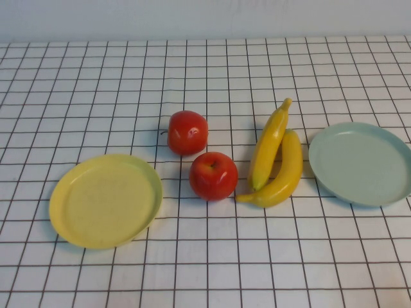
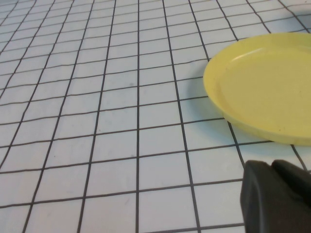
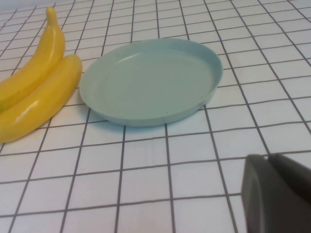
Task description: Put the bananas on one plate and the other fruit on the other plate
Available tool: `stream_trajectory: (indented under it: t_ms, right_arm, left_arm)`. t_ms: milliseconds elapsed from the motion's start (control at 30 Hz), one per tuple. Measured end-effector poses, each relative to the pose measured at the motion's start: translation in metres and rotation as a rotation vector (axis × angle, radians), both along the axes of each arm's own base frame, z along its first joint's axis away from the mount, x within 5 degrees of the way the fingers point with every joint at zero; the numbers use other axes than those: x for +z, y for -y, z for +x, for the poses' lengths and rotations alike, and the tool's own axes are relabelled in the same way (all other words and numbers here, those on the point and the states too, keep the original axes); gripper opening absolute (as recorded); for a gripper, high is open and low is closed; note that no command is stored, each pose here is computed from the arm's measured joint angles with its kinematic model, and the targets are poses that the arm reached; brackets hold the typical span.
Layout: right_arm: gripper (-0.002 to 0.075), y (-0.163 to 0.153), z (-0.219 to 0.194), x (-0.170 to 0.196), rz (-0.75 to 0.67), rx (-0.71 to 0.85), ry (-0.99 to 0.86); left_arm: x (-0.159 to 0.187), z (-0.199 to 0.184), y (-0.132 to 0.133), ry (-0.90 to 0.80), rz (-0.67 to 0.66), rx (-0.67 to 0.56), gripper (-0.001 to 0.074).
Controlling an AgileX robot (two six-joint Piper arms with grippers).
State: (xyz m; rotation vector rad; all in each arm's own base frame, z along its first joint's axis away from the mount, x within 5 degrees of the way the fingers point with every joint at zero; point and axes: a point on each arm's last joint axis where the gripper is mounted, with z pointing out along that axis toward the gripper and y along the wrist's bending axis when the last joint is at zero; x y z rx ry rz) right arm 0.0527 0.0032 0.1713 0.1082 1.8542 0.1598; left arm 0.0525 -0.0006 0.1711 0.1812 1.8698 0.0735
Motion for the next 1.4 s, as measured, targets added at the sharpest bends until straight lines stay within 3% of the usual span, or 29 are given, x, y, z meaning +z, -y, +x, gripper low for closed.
stream_trajectory:
  t_ms: [900,1000,1067,1167,1233,1400]
  right_arm:
    - [-0.0016,0.000,0.000,0.000,0.000,0.000,0.000]
    - [-0.0016,0.000,0.000,0.000,0.000,0.000,0.000]
    - [-0.0016,0.000,0.000,0.000,0.000,0.000,0.000]
    - [-0.0016,0.000,0.000,0.000,0.000,0.000,0.000]
    - [-0.0016,0.000,0.000,0.000,0.000,0.000,0.000]
    - [-0.0016,0.000,0.000,0.000,0.000,0.000,0.000]
  left_arm:
    - [0.000,0.000,0.000,0.004,-0.003,0.000,-0.0002]
    - [0.006,0.001,0.004,0.052,-0.221,0.016,-0.0002]
    - [0.015,0.003,0.008,0.120,-0.543,0.039,-0.0002]
    - [0.030,0.004,0.006,0.247,-0.898,0.062,-0.0001]
    - [0.037,0.004,0.004,0.315,-0.982,0.066,-0.0002]
    - [0.044,0.003,0.000,0.401,-1.046,0.068,-0.0002]
